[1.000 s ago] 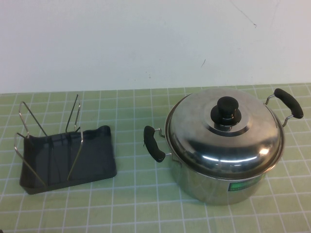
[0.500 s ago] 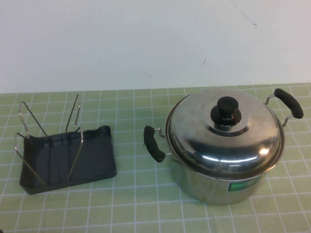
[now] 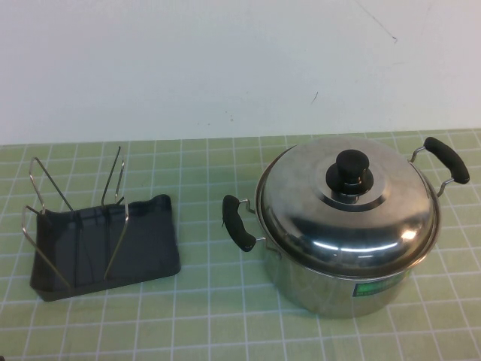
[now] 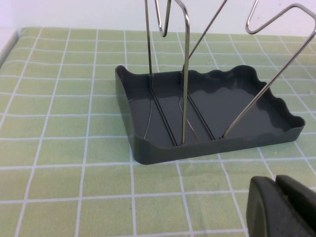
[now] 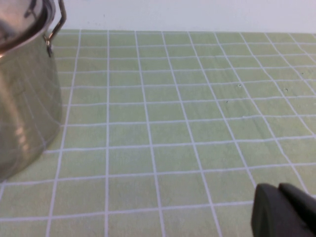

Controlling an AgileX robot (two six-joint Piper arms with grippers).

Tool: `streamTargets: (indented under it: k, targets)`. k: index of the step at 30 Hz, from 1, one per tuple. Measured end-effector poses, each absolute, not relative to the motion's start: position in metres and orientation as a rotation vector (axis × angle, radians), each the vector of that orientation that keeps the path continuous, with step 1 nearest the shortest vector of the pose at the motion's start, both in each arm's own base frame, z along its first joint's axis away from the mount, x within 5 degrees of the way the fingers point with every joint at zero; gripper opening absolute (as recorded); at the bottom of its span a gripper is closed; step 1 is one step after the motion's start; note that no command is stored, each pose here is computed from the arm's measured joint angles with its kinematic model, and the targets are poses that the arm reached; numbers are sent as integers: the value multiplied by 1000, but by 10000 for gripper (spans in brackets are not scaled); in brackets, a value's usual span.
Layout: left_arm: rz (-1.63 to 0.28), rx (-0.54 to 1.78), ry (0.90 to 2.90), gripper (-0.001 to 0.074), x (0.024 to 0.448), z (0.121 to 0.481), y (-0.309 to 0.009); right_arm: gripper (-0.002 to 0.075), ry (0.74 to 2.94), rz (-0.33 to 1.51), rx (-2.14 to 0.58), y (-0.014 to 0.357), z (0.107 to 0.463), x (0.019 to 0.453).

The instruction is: Put pot lid on rack

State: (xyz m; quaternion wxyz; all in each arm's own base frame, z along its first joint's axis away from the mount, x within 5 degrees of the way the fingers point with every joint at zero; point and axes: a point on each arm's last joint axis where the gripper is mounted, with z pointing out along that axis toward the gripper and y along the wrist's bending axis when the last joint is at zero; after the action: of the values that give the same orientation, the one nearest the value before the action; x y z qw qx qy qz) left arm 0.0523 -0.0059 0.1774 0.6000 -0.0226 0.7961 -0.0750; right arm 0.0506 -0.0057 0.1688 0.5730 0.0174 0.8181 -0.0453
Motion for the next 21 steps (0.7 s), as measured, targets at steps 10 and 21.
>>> streamTargets:
  k: [10,21]
  targets:
    - [-176,-55,1727,-2,55,186,-5,-1,1781,-154,1,-7,179,54]
    - [-196,-74,1087,-2,46,242,-1,-1,963,-85,-49,3,250,41]
